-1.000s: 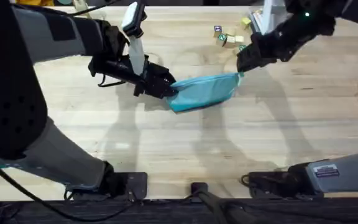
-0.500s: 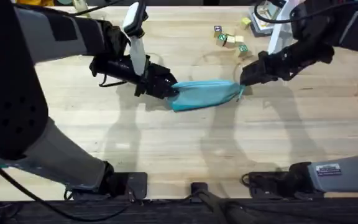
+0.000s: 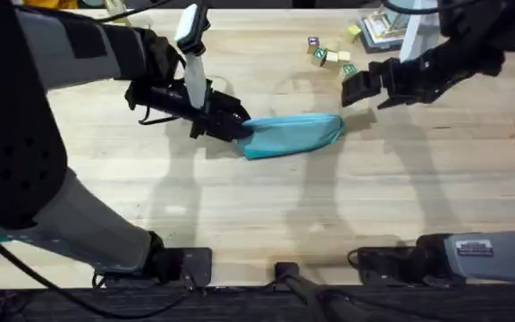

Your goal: Unzip the bag, pick up the pens from the table one at a time and place them inside, then zip the bag closed.

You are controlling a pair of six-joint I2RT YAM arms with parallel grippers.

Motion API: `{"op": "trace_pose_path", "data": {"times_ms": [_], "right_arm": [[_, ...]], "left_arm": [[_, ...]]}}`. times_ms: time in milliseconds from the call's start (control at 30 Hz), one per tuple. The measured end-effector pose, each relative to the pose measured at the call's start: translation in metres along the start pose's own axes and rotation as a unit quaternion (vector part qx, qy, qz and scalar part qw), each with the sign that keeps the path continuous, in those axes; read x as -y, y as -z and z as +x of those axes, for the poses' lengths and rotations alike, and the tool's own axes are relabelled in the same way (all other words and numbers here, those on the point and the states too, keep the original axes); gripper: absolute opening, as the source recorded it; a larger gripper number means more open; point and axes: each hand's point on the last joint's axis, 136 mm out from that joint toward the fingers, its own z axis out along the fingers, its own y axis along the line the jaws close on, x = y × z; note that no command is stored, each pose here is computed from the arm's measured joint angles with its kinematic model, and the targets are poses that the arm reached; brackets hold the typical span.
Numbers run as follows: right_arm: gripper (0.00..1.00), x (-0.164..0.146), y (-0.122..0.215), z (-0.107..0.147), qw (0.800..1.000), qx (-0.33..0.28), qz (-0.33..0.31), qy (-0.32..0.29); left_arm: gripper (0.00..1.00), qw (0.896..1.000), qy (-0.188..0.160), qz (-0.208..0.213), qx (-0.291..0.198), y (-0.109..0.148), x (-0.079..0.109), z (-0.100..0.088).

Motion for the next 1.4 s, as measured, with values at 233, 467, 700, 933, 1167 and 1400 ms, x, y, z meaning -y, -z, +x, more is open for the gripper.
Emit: {"op": "trace_pose_path", "data": {"times_ms": [233, 467, 700, 933, 1167, 1400], "right_arm": [[0.997, -0.034, 0.034, -0.005, 0.996, 0.050, -0.008, 0.073], [0.998, -0.046, 0.057, -0.005, 0.991, 0.085, -0.009, 0.098], [0.998, -0.049, 0.067, -0.005, 0.990, 0.100, -0.008, 0.104], [0.998, -0.049, 0.067, -0.006, 0.989, 0.100, -0.007, 0.112], [0.998, -0.049, 0.067, -0.006, 0.988, 0.100, -0.007, 0.115], [0.998, -0.046, 0.067, -0.006, 0.988, 0.100, 0.004, 0.115]], "left_arm": [[0.043, 1.000, 0.000, 0.000, 0.000, 0.000, 0.000, 0.000], [0.042, 1.000, 0.000, 0.000, 0.000, 0.000, 0.000, 0.000], [0.989, 1.000, 0.003, 0.002, 0.009, 0.000, 0.001, -0.003], [0.994, 1.000, 0.003, 0.002, 0.010, 0.000, 0.001, -0.004], [0.998, 1.000, 0.008, -0.004, 0.012, 0.005, -0.001, -0.005], [0.998, 0.997, -0.024, -0.058, -0.033, 0.044, 0.002, -0.028]]}}
